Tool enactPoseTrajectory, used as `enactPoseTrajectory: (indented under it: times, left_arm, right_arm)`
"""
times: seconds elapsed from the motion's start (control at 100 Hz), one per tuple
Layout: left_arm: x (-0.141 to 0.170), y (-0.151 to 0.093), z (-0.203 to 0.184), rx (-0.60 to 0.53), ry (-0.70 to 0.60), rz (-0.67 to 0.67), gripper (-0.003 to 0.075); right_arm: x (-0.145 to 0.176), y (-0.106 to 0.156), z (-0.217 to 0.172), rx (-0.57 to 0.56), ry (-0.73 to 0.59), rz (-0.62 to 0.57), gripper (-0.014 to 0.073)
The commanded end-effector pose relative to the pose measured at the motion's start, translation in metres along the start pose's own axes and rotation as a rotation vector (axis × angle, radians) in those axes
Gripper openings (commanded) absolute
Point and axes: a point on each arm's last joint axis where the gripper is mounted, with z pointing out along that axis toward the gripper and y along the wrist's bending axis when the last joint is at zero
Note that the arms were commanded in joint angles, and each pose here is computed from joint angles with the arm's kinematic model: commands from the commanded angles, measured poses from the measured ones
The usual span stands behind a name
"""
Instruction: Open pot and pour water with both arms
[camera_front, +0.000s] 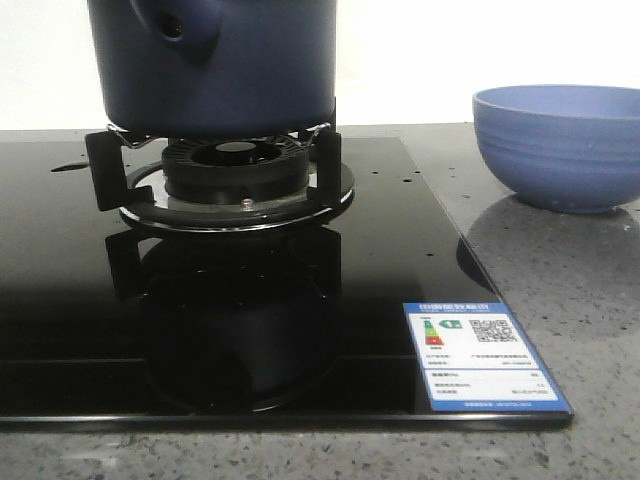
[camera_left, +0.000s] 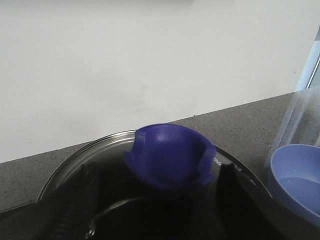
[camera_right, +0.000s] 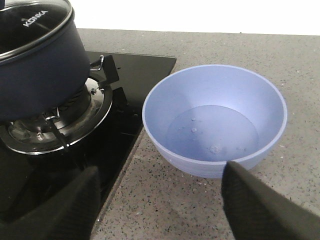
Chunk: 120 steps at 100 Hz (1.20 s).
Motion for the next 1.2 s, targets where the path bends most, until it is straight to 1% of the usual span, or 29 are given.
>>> enactPoseTrajectory:
  times: [0.0,0.35,0.69,0.92,1.03,1.19]
  left_arm:
    - [-0.023,-0.003,0.003,-0.004,-0.093,0.005,0.0463]
    - [-0.016,-0.003,0.026,-0.003,-0.045,0.010,0.0463]
    - [-0.010,-0.001,0.038,-0.029,-0.058,0.034,0.0463]
    - [-0.012,0.000,0.038,-0.036,-0.077,0.036,0.0462]
    - [-0.013,0.000,0.038,-0.040,-0.087,0.040,0.0448]
    - [-0.014,0.000,0.038,-0.044,-0.097,0.042,0.0401]
  right_arm:
    - [-0.016,0.000,-0.003,0.010,-0.083,-0.015,0.0458]
    - [-0.016,0.000,-0.003,0.009,-0.079,-0.015,0.0458]
    - [-0.016,0.000,-0.003,0.009,-0.079,-0.015,0.0458]
    - [-0.015,0.000,-0.003,0.009,-0.077,-0.015,0.0458]
    - [-0.015,0.000,-0.003,0.009,-0.077,-0.015,0.0458]
    - [-0.015,0.000,-0.003,0.008,-0.074,-0.015,0.0458]
